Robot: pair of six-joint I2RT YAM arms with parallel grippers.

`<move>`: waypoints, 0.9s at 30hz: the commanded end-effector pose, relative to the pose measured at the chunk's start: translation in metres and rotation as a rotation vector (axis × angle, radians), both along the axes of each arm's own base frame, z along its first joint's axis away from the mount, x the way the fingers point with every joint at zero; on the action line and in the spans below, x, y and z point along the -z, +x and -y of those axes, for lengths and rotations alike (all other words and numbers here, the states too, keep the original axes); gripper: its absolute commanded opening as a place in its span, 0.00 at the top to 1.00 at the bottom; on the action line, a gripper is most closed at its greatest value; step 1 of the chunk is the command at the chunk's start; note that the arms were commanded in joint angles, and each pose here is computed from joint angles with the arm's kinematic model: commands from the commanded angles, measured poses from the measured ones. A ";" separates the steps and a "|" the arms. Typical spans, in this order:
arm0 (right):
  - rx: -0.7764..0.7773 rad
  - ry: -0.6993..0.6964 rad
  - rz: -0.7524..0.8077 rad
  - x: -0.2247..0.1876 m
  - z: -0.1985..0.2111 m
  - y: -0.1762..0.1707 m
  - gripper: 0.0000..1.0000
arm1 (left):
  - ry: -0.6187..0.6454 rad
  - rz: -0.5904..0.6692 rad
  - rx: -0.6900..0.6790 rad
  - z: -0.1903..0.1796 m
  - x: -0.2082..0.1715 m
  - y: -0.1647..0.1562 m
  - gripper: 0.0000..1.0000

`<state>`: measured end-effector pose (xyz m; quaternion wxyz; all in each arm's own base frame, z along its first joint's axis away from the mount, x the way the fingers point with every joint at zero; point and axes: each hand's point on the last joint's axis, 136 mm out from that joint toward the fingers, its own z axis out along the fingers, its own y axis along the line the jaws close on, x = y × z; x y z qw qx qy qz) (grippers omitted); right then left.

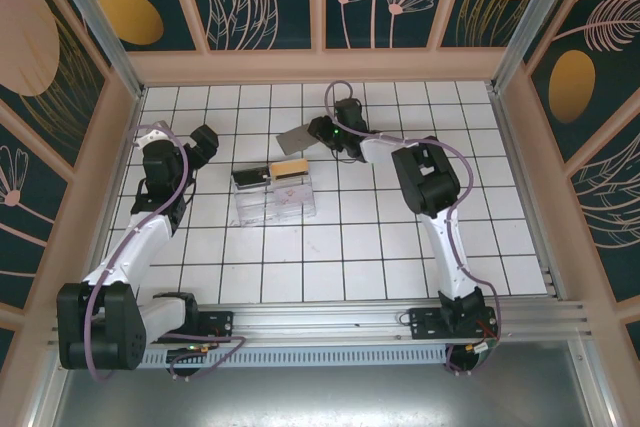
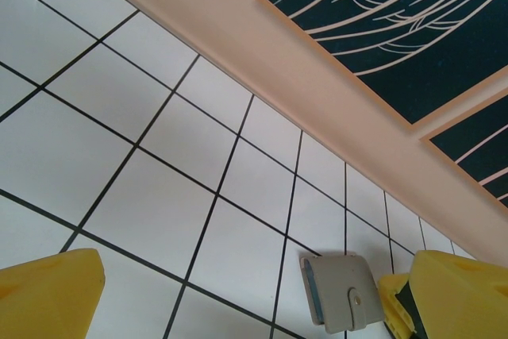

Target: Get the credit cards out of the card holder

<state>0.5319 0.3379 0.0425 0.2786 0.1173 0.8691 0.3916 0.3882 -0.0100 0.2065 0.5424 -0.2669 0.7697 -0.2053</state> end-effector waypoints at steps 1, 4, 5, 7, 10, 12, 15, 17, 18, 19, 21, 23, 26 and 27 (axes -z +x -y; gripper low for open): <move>0.031 -0.071 -0.099 0.011 0.012 -0.026 0.61 | -0.017 0.000 0.006 0.001 -0.003 0.000 0.01; 0.036 -0.070 -0.096 0.005 0.012 -0.031 0.61 | -0.017 0.000 0.005 0.001 -0.002 -0.001 0.01; 0.028 -0.060 -0.100 0.004 0.010 -0.033 0.61 | -0.017 0.000 0.004 0.001 -0.002 -0.001 0.01; 0.011 -0.041 -0.103 0.003 0.004 -0.034 0.62 | -0.018 -0.004 0.006 0.001 -0.001 -0.001 0.01; -0.004 -0.028 -0.112 0.006 -0.002 -0.033 0.63 | -0.018 -0.006 0.007 0.001 -0.001 0.000 0.01; -0.012 -0.024 -0.114 0.010 -0.004 -0.031 0.66 | -0.017 -0.010 0.007 0.001 -0.001 0.000 0.01; -0.005 -0.027 -0.110 0.011 -0.005 -0.028 0.80 | -0.015 -0.008 0.008 0.001 -0.002 0.000 0.01; -0.002 -0.021 -0.106 0.009 -0.004 -0.026 0.89 | -0.015 -0.010 0.008 0.001 -0.002 0.000 0.01; -0.003 -0.019 -0.104 0.008 -0.004 -0.026 0.93 | -0.014 -0.010 0.008 0.001 -0.002 0.000 0.01; 0.000 -0.021 -0.101 0.006 -0.003 -0.026 0.97 | -0.014 -0.012 0.008 0.001 -0.001 0.000 0.01; 0.013 -0.022 -0.090 0.001 0.002 -0.025 1.00 | -0.013 -0.013 0.009 0.001 -0.001 0.000 0.01; 0.026 -0.017 -0.074 -0.006 0.009 -0.025 1.00 | -0.014 -0.013 0.014 0.002 -0.001 0.000 0.01; 0.065 -0.010 -0.051 -0.019 0.030 -0.025 1.00 | -0.018 -0.005 0.035 0.006 -0.003 0.001 0.01; 0.084 -0.011 -0.040 -0.024 0.040 -0.026 1.00 | -0.019 -0.001 0.042 0.008 -0.005 0.002 0.01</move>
